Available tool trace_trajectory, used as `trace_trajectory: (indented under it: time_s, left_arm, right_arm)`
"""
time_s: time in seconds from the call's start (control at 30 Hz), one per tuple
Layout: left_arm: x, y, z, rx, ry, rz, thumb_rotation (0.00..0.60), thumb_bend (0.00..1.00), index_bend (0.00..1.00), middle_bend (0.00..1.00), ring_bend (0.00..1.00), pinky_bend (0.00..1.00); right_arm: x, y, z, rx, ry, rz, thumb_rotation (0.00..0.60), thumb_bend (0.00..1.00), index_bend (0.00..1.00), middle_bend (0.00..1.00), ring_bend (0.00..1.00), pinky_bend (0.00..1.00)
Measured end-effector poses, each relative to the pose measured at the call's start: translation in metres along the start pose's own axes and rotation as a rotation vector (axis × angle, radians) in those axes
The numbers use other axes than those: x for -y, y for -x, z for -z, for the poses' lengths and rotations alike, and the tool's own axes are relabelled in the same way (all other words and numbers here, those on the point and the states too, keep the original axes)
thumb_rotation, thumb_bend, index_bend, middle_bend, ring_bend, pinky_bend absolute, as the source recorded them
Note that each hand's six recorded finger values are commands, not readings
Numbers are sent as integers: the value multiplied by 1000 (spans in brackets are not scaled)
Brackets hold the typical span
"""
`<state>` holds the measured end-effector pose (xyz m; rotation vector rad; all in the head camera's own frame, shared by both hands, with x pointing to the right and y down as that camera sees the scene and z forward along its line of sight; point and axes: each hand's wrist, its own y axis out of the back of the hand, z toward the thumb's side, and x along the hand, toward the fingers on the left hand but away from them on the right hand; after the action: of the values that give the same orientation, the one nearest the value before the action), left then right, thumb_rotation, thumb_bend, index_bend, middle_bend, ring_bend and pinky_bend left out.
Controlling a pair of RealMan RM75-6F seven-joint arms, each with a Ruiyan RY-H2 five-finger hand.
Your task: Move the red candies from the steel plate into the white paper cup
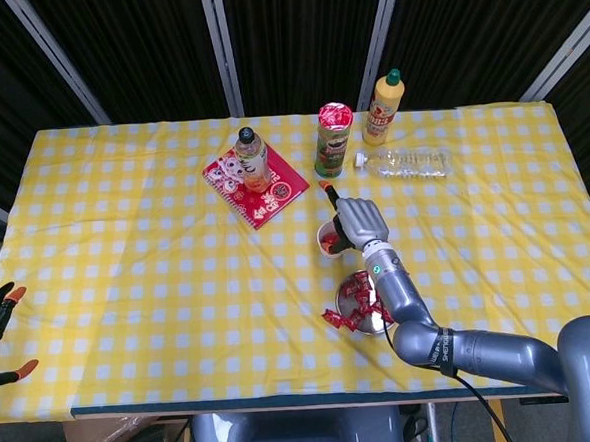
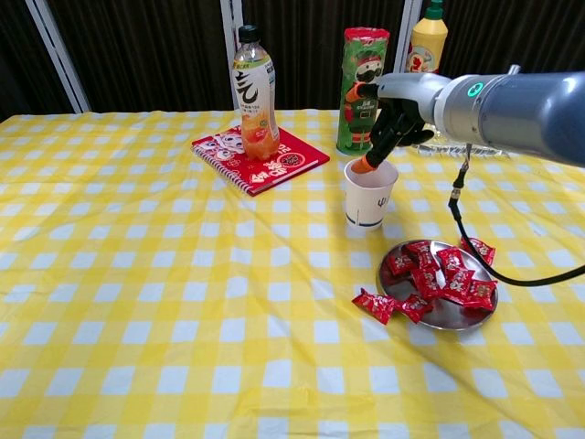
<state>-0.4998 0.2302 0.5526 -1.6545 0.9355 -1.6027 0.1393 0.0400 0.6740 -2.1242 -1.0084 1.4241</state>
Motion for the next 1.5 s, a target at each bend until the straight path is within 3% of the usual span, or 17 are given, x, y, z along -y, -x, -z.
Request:
trace_trajectory:
  time_s: [0.23,0.53,0.77,1.03,1.5]
  left_arm:
    - [-2,0,0,5,3,-12,600,11,0,0,0,0]
    - [-3,3,-1,17,3,-28,600,11,0,0,0,0]
    - [-4,4,-1,22,5,-32,600,11,0,0,0,0]
    - [-4,5,-1,23,-3,-40,600,11,0,0,0,0]
    - [-3,4,-1,18,-8,-42,600,11,0,0,0,0]
  right_arm:
    - [-16,-27,-13,-60,-7,49,600,273,57,823,855,972]
    - [-6,-78,20,16,-91,6,600,274,307,824,854,972]
    - [12,-107,58,91,-120,-30,600,273,308,824,854,972]
    - [32,-117,85,128,-142,-54,600,273,310,824,854,972]
    - [79,-125,101,145,-127,-159,600,273,353,824,855,972]
